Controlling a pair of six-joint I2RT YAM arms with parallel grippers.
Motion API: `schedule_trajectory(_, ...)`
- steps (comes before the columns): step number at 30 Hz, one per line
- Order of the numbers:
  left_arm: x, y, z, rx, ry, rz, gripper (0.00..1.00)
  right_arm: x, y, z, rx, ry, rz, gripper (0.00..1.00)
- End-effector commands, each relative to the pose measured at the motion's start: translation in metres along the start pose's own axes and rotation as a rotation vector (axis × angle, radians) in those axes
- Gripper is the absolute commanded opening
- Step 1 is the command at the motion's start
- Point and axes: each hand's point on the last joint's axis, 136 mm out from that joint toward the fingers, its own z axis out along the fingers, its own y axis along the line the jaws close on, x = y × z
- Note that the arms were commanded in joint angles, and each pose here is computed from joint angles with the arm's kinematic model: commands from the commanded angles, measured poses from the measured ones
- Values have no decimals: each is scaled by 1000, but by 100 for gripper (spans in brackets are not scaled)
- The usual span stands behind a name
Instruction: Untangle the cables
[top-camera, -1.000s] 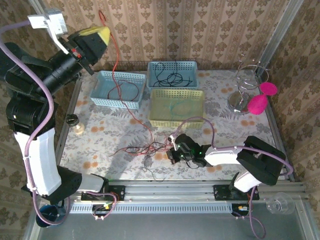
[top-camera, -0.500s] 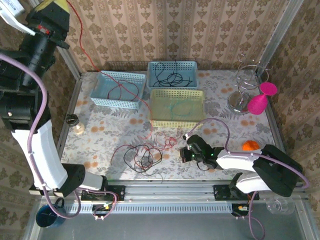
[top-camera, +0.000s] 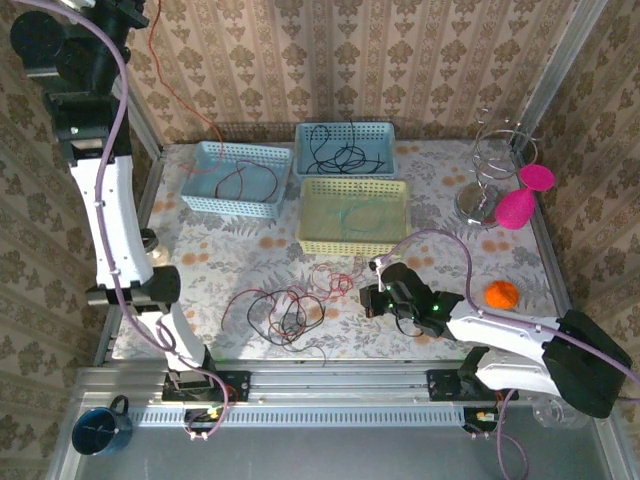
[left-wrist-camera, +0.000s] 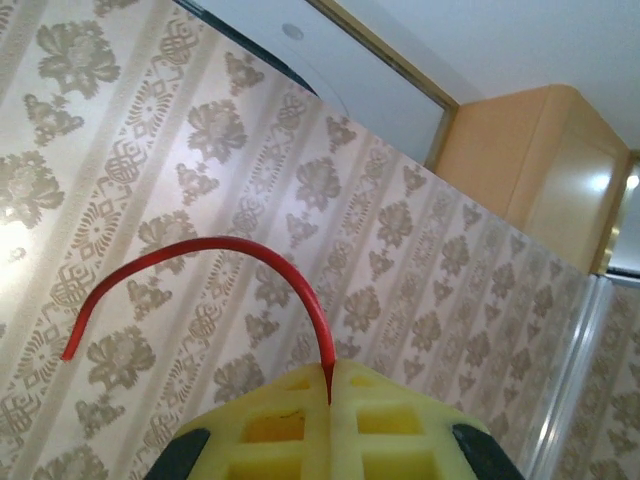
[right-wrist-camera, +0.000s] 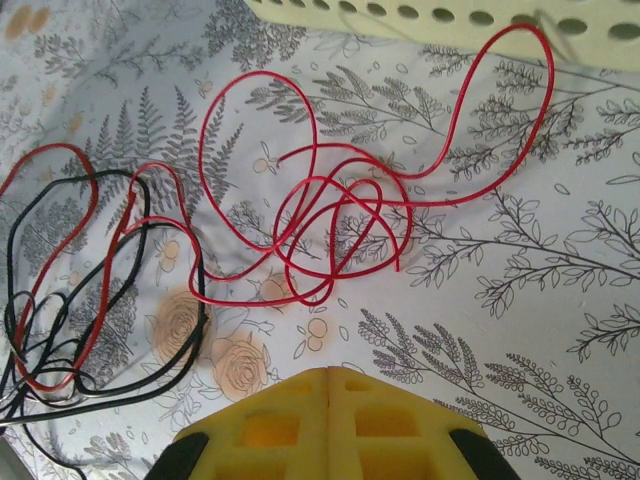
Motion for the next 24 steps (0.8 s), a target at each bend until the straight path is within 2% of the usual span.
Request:
schedule_trajectory(1, -16, -15, 1, 97, -55, 25, 0, 1, -7, -5, 31, -1, -12, 0)
schedule_trajectory(8, 72, 38, 17, 95, 155, -65, 0, 7, -13, -12, 41, -10, 0, 0)
schedule_trajectory(10, 93, 55, 7, 60, 154, -105, 0, 7, -15, -15, 46, -15, 3, 0)
schedule_trajectory(14, 165, 114, -36, -121, 172, -126, 0, 6, -14, -21, 42, -19, 4, 0)
schedule_trajectory(18, 260, 162, -81, -237, 391, -117, 0, 1, -12, -30, 43, -27, 2, 0)
schedule_trajectory(24, 354, 214, -140, -420, 648, -133, 0, -7, -14, -45, 57, -64, 5, 0)
